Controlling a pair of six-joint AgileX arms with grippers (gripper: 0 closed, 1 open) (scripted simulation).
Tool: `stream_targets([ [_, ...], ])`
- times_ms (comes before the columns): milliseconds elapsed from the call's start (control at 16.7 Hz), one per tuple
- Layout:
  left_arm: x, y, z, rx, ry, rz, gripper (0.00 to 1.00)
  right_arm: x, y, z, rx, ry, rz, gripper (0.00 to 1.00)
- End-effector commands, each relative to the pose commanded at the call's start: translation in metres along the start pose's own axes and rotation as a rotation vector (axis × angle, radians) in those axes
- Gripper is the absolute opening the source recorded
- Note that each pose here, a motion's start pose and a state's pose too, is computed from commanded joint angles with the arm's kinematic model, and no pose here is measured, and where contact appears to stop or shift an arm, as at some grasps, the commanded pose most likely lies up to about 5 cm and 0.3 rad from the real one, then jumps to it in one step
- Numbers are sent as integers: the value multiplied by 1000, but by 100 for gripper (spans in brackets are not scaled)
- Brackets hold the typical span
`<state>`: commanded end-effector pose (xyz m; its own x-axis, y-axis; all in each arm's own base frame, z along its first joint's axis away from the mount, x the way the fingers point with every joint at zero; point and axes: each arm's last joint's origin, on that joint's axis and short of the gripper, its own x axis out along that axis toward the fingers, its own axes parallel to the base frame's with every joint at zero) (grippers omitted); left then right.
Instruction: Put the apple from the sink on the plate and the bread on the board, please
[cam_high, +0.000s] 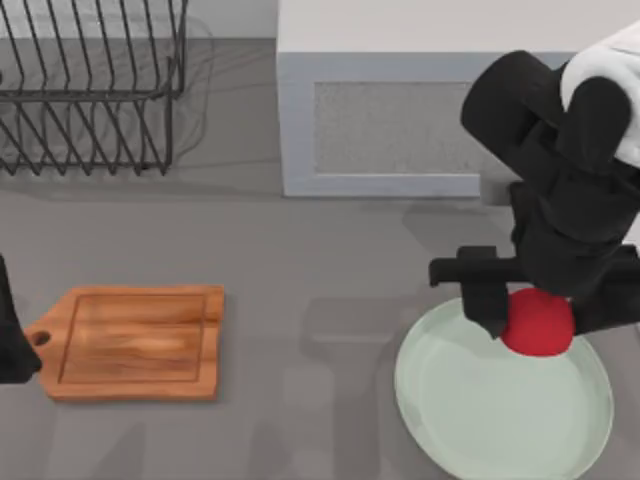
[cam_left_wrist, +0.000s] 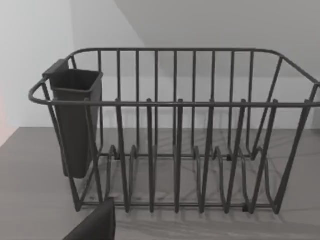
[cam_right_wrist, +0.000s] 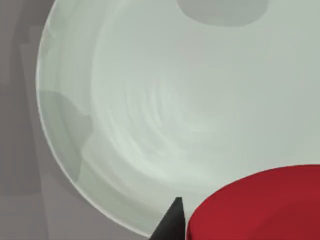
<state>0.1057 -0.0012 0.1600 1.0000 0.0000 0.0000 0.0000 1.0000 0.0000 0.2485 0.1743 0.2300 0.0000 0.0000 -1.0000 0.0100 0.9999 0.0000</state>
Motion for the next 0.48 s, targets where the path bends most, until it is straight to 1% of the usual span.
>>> stream_targets([
  [240,0,0,0,0,0,0,100,0,0,0,0,0,0,98],
  [300,0,0,0,0,0,0,100,0,0,0,0,0,0,100],
  [480,0,0,0,0,0,0,100,0,0,0,0,0,0,100],
])
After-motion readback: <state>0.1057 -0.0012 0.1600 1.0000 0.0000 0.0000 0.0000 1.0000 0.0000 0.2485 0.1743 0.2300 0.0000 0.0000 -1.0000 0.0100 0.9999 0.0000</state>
